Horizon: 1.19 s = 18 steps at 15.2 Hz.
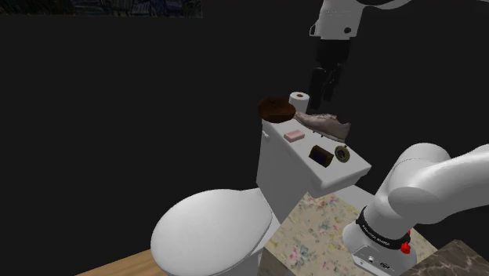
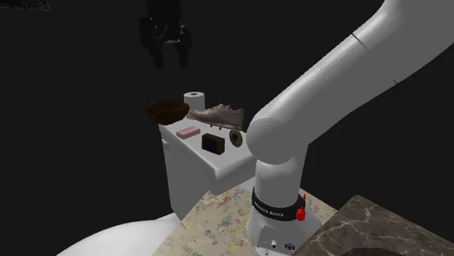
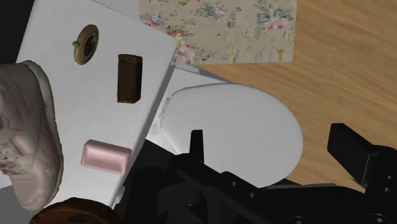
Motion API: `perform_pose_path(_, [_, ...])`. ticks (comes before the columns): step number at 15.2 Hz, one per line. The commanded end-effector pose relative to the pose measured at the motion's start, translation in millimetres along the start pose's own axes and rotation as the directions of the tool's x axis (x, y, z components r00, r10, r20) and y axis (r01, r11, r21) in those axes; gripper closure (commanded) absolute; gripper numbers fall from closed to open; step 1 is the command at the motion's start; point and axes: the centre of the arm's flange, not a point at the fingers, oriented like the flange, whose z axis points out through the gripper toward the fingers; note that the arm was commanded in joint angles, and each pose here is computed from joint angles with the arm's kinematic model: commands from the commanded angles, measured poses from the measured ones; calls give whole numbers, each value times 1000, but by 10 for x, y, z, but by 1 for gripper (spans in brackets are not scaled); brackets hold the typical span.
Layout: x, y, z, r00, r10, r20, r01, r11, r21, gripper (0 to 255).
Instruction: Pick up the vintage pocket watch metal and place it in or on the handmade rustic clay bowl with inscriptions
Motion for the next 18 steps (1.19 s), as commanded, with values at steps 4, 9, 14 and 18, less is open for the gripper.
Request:
perform_pose_path(4, [-55, 274, 268, 998, 60, -18, -60, 998, -9, 0])
perform_pose_path(9, [-174, 728, 712, 986, 159, -48, -161, 987, -22, 0])
perform_pose_path(14, [-325, 1176, 1152, 963, 256, -80, -260, 965, -32, 0])
perform_pose_path(18, [-469, 1527, 1502, 937, 332, -105, -337, 941, -38, 0])
